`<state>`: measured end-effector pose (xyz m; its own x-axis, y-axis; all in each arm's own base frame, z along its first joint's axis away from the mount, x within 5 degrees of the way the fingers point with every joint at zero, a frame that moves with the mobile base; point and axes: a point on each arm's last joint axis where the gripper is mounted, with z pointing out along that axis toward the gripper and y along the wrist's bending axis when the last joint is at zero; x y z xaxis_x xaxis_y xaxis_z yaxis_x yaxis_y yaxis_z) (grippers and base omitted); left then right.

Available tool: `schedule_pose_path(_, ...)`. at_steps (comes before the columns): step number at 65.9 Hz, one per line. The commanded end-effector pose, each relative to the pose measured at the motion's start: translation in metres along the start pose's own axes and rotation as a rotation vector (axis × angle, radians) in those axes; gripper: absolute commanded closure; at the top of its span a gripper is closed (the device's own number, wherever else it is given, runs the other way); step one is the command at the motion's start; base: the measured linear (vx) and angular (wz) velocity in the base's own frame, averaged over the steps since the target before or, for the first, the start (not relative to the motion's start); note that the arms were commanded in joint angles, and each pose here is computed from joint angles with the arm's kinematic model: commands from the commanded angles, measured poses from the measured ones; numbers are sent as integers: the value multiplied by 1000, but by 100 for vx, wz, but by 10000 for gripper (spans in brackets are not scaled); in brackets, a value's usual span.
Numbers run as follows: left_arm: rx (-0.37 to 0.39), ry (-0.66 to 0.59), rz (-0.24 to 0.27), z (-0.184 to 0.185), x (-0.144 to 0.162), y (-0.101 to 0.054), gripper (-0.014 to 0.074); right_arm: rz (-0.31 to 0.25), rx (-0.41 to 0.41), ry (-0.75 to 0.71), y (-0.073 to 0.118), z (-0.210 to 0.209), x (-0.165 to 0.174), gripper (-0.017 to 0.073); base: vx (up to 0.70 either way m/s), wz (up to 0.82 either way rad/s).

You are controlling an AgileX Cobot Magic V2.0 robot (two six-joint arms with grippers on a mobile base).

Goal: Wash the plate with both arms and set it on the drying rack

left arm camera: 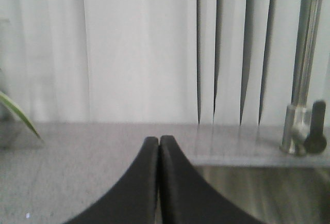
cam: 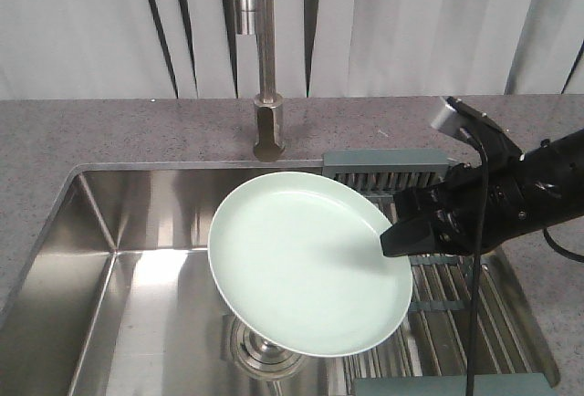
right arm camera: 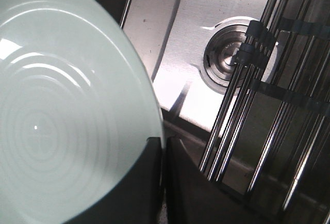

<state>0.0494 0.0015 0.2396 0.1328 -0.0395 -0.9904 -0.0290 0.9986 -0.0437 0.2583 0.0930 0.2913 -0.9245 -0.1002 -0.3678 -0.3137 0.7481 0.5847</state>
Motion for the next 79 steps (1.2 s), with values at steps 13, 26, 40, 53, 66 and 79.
schedule_pose_path(13, 15, -53, -24, 15, -82, -4, 600, -20, -41, -68, 13, -13, -5, 568, 0, 0)
schedule_pose_path(26, 17, 128, -23, 48, -102, -7, 600, -20, -41, -68, 13, -13, -5, 568, 0, 0)
schedule_pose_path(40, 9, 332, -25, 88, -83, -6, 600, -20, -41, -68, 13, -13, -5, 568, 0, 0)
schedule_pose_path(53, 2, 456, -26, 111, -63, -5, 600, -20, -41, -68, 13, -13, -5, 568, 0, 0)
schedule_pose_path(66, -2, 531, -27, 127, -52, -5, 579, -20, -41, -68, 13, -13, -5, 568, 0, 0)
schedule_pose_path(79, 9, 678, -11, 156, -54, -6, 405, -20, -42, -67, 13, -13, -5, 568, 0, 0)
